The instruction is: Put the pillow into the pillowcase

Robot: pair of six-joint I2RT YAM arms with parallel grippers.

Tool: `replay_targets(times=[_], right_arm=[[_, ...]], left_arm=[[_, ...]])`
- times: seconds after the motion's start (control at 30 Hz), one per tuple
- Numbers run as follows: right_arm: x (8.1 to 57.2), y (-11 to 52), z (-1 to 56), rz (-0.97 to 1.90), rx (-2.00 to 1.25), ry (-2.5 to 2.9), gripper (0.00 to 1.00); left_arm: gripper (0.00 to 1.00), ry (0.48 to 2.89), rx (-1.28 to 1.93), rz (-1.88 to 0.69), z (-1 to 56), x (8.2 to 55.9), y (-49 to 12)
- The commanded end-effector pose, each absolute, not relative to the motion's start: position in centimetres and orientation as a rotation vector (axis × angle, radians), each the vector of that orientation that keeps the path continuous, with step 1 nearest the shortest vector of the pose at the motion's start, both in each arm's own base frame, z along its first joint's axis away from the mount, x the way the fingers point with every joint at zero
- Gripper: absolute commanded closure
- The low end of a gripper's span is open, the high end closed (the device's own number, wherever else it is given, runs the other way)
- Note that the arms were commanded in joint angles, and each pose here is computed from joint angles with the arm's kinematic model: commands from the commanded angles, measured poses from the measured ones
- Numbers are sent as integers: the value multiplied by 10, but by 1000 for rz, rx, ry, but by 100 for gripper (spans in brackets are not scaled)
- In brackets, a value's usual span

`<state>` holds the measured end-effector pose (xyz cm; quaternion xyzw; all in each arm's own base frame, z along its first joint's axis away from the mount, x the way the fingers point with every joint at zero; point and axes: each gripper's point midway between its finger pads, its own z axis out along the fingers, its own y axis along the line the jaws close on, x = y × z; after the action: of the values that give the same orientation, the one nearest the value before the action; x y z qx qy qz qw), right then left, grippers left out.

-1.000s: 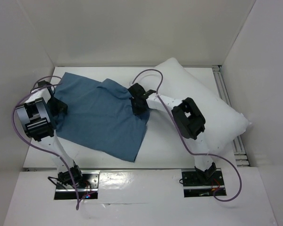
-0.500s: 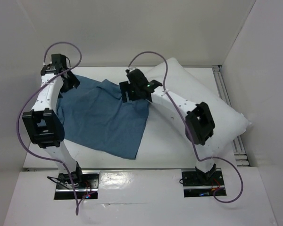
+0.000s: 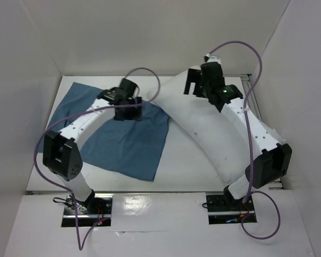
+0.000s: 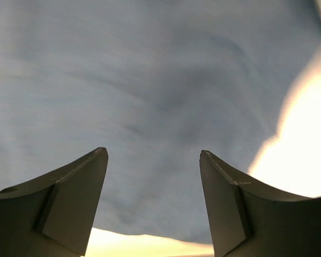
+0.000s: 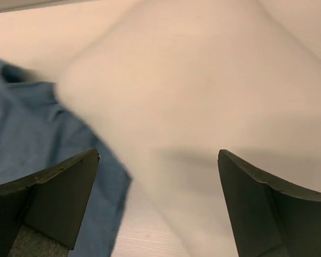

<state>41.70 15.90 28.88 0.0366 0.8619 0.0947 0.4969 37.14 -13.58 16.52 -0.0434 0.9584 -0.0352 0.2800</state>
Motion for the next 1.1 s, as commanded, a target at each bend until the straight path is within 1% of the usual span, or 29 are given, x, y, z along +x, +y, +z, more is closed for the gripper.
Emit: replay_targets(times=[0.0, 0.03, 0.07, 0.1, 0.13, 0.17, 0.2, 0.23, 0.3, 0.33, 0.43, 0.5, 0.63, 0.73, 0.77, 0.87, 0.97, 1.0, 1.07], right_arm=[[402, 114, 265, 189, 192, 2187, 0], [402, 98, 264, 177, 233, 2185, 0], [398, 90, 263, 184, 248, 2175, 0], [395, 85, 262, 196, 258, 2171, 0], [394, 73, 262, 190, 288, 2162, 0], [391, 68, 266, 200, 298, 2146, 0], [388, 65, 258, 215, 303, 2160, 0], [389, 62, 255, 223, 311, 2159, 0], [390, 51, 251, 226, 328, 2168, 0], [389, 53, 251, 239, 321, 2170, 0], [390, 44, 254, 221, 336, 2167, 0], [391, 39, 258, 210, 336, 2156, 0], [391, 35, 258, 217, 334, 2158, 0], [391, 35, 258, 234, 333, 2159, 0], [391, 37, 258, 243, 328, 2161, 0], [392, 37, 256, 243, 328, 2161, 0], [391, 39, 256, 255, 322, 2163, 0], [391, 39, 256, 255, 322, 2163, 0], [391, 40, 256, 265, 317, 2164, 0]], left_arm=[[15, 2577, 51, -214, 157, 362, -202], [13, 2588, 56, -230, 153, 359, -216], [10, 2627, 116, -233, 138, 346, -238], [7, 2632, 132, -231, 134, 343, -249], [6, 2629, 95, -234, 131, 342, -260], [6, 2637, 130, -252, 124, 332, -279], [6, 2641, 139, -260, 118, 330, -288], [8, 2658, 142, -235, 104, 328, -294], [10, 2646, 92, -194, 97, 333, -303], [14, 2669, 78, -154, 81, 333, -301], [16, 2651, 43, -127, 73, 344, -304], [20, 2661, 57, -96, 62, 347, -304], [24, 2666, 71, -70, 47, 355, -310], [34, 2661, 53, -37, 47, 358, -307], [41, 2661, 53, -37, 47, 358, -307], [53, 2648, 36, -38, 56, 358, -305], [61, 2650, 35, -16, 61, 358, -302], [67, 2639, 32, -29, 69, 359, -303], [77, 2644, 21, -77, 79, 358, -302]])
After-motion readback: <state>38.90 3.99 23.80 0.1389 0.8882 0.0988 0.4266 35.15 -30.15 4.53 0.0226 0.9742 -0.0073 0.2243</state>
